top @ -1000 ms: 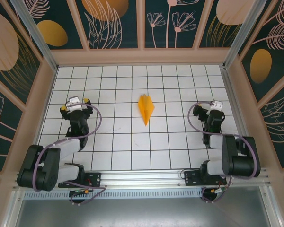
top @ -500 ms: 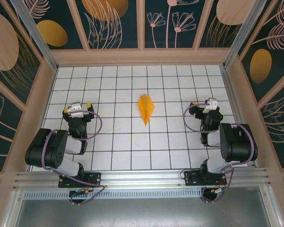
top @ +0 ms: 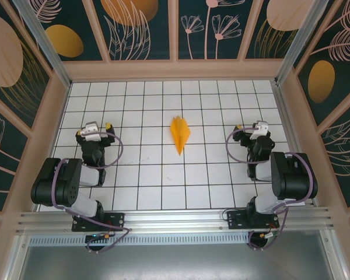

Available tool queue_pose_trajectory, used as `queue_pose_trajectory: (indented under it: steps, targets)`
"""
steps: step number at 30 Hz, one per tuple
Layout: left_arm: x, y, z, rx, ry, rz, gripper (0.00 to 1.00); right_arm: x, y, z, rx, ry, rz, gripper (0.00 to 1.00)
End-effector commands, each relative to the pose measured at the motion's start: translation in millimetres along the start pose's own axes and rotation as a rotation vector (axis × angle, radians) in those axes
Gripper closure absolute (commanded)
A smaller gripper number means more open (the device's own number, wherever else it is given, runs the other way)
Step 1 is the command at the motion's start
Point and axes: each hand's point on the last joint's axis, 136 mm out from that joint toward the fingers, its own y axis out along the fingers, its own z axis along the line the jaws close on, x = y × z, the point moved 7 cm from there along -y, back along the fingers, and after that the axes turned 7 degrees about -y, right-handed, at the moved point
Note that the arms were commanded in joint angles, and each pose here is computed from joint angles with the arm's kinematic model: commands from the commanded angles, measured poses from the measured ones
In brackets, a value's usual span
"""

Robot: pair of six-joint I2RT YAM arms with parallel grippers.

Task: Fold a paper plane with a square sheet of paper (fold left side to right side)
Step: Reset both arms

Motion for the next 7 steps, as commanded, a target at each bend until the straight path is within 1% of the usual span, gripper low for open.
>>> queue_pose_trajectory:
  steps: [1,7]
  targets:
    - [3.9,2.2,-1.0,-0.010,-0.023,-0.013,0.02,9.8,-0.2,2.4,0.019,-0.016,-0.056,0.01]
    - [3.7,2.3,-0.7,-0.009,-0.023,-0.012,0.01,9.5,-0.3,2.5,0.020,-0.017,-0.055,0.01]
